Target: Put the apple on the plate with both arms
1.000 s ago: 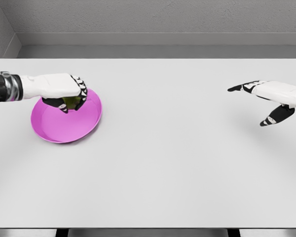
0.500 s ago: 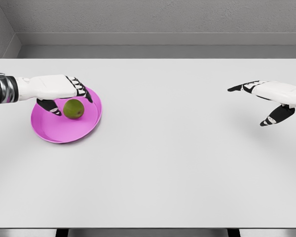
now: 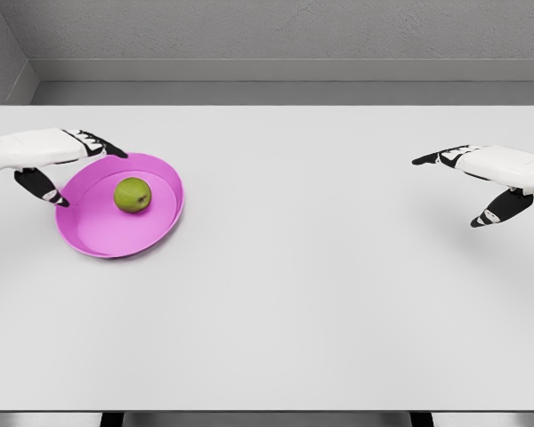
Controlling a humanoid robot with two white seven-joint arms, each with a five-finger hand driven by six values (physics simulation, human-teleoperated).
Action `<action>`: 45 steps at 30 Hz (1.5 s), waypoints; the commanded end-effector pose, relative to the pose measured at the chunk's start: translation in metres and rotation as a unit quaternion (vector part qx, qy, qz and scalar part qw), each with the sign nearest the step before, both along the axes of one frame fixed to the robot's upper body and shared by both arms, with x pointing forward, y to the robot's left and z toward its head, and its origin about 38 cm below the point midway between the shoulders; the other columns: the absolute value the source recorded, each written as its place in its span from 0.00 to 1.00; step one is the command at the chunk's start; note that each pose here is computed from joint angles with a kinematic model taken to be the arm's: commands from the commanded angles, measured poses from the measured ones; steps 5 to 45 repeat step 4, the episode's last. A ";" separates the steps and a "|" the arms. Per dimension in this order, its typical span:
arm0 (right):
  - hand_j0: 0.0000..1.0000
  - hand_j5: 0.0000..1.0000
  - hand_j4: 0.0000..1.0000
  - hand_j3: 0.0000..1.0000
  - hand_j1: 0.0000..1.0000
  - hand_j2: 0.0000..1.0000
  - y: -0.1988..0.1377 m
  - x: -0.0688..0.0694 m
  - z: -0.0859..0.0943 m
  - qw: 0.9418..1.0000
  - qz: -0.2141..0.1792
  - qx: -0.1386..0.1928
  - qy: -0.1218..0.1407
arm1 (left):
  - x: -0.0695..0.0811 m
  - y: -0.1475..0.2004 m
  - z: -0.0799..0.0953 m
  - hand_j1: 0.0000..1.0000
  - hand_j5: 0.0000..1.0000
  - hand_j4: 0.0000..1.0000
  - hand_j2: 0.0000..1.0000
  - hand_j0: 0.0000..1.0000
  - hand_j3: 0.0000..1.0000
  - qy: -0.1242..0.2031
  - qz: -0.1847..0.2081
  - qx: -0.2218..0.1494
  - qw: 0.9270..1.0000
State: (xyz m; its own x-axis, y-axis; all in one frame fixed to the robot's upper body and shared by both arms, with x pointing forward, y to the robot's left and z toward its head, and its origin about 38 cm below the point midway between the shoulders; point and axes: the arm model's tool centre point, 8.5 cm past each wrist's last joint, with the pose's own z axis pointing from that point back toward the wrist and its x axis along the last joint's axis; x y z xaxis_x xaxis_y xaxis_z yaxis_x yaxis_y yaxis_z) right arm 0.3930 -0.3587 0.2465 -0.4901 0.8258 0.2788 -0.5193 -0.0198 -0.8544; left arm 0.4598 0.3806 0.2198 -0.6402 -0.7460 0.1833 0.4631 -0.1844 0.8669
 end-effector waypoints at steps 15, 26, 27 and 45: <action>1.00 1.00 1.00 1.00 1.00 1.00 0.000 0.000 0.000 1.000 0.000 0.001 0.000 | 0.000 0.004 0.001 1.00 1.00 1.00 1.00 1.00 1.00 0.002 0.007 -0.004 1.000; 1.00 1.00 1.00 1.00 1.00 1.00 0.000 0.000 0.000 1.000 0.000 0.001 0.000 | 0.000 0.004 0.001 1.00 1.00 1.00 1.00 1.00 1.00 0.002 0.007 -0.004 1.000; 1.00 1.00 1.00 1.00 1.00 1.00 0.000 0.000 0.000 1.000 0.000 0.001 0.000 | 0.000 0.004 0.001 1.00 1.00 1.00 1.00 1.00 1.00 0.002 0.007 -0.004 1.000; 1.00 1.00 1.00 1.00 1.00 1.00 0.000 0.000 0.000 1.000 0.000 0.001 0.000 | 0.000 0.004 0.001 1.00 1.00 1.00 1.00 1.00 1.00 0.002 0.007 -0.004 1.000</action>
